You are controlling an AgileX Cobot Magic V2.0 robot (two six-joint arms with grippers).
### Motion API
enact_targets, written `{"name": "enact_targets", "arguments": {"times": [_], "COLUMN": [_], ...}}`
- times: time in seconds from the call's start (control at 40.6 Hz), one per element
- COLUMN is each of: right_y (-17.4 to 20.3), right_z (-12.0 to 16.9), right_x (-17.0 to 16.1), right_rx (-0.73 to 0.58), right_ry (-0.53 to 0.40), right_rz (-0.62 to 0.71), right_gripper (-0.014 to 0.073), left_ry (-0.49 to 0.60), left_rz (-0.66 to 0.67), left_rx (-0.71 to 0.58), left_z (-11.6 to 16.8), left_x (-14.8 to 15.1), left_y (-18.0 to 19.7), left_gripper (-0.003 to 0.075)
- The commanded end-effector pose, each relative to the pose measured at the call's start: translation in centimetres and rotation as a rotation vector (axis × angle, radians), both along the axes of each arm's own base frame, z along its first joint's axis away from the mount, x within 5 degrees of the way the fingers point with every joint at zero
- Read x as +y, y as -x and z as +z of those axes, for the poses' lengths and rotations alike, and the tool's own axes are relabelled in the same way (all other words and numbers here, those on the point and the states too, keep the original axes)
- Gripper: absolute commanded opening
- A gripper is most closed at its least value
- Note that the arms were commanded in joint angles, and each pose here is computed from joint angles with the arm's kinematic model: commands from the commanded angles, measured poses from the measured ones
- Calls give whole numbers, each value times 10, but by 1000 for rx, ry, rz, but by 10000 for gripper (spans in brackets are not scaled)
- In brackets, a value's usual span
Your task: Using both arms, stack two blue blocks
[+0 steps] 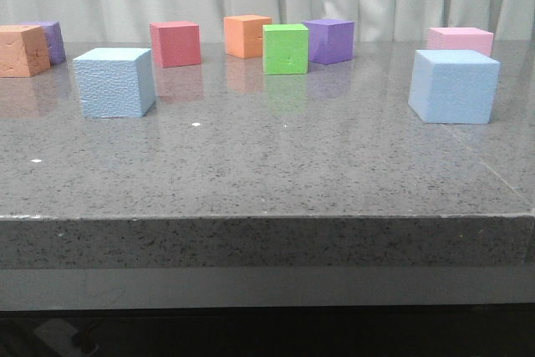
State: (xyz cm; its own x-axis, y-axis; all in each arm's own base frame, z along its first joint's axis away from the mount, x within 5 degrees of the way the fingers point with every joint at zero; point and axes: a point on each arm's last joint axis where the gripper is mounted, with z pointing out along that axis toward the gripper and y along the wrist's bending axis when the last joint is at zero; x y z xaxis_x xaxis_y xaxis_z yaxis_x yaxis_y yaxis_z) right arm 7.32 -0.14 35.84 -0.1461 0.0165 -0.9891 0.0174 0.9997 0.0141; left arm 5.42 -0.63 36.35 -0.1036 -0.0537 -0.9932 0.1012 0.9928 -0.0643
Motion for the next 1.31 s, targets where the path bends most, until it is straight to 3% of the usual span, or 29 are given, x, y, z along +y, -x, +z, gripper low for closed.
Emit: {"name": "enact_targets", "arguments": {"times": [0.0, 0.099, 0.172, 0.493, 0.764, 1.059, 1.133, 1.281], "right_y": [-1, -1, -1, -1, -10, -55, -68, -102], "right_z": [16, 16, 16, 16, 15, 30, 35, 34], "right_x": [0, 0, 0, 0, 2, 8, 15, 37], "right_rx": [-92, -89, -89, -90, -67, 260, 312, 447], "right_ry": [-3, -3, -3, -5, -71, -114, -122, -36], "right_rz": [-4, -4, -3, -2, 18, 48, 106, 264], "right_gripper": [351, 463, 467, 467, 469, 469, 469, 474], "left_ry": [-26, -86, -88, -86, -86, -86, -86, -86], "left_rz": [19, 45, 45, 45, 45, 45, 45, 45], "left_rx": [-85, -91, -91, -91, -91, -91, -91, -91], "left_z": [15, 15, 15, 15, 15, 15, 15, 15], "left_x": [2, 4, 4, 4, 4, 4, 4, 4], "left_y": [-2, -2, -2, -2, -2, -2, -2, -2], "left_gripper": [240, 502, 582, 586, 586, 586, 586, 586]}}
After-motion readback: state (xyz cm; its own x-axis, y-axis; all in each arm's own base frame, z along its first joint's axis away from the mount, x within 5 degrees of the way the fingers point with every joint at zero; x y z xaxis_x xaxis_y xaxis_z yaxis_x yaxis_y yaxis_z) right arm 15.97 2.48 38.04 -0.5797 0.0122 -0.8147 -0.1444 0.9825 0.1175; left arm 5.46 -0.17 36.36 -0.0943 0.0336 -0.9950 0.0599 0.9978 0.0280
